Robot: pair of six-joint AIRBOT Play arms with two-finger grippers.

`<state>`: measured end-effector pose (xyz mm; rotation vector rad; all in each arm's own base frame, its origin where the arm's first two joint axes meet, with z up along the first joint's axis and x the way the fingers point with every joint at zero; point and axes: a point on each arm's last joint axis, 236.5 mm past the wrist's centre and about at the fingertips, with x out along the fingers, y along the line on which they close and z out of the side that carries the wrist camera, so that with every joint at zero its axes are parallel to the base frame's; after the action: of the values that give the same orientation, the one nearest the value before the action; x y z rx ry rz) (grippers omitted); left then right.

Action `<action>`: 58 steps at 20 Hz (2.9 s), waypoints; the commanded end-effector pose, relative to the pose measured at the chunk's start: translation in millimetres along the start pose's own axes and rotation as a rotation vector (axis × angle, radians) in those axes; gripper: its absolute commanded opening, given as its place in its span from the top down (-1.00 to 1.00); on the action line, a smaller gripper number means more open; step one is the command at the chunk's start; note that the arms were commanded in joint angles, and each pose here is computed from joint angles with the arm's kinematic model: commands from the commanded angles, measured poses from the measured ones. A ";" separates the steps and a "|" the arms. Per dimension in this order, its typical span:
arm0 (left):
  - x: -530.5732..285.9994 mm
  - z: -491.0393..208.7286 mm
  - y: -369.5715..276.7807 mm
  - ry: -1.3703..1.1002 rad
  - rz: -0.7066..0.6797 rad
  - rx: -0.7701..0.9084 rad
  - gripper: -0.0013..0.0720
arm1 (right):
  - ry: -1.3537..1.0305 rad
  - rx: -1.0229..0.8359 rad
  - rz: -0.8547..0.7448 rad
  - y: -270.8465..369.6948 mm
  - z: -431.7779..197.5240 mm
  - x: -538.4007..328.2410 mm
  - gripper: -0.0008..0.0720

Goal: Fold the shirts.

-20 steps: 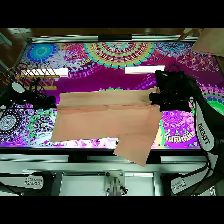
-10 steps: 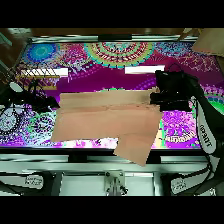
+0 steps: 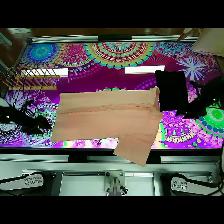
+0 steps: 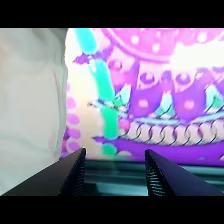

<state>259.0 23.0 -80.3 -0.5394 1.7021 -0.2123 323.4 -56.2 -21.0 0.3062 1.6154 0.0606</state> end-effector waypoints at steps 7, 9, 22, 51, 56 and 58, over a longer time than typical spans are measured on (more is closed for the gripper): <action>33.8 -6.6 1.0 -0.102 -0.090 -0.027 -0.85 | -0.026 0.101 0.105 0.9 -29.5 -3.3 -0.36; 35.1 -4.6 -2.1 -0.106 -0.091 -0.020 -0.85 | -0.026 0.101 0.106 1.1 -29.6 -3.3 -0.36; 54.2 -9.6 -20.1 -0.073 -0.082 -0.015 0.87 | 0.142 0.166 0.376 57.6 -90.0 75.2 -0.64; -39.1 58.2 -74.1 -0.338 -0.144 0.236 0.87 | -0.241 -0.121 0.290 149.8 -19.9 18.5 0.80; -87.0 117.6 -69.6 -0.584 -0.093 0.105 0.87 | -0.533 -0.095 0.267 153.1 64.8 -32.5 0.80; -92.7 136.8 -66.4 -0.654 -0.108 0.053 0.87 | -0.578 -0.046 0.268 150.6 97.2 -30.5 0.80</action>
<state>382.5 11.5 -10.4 -0.5237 1.1584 -0.2392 395.3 79.7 22.5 0.4280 1.1196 0.2601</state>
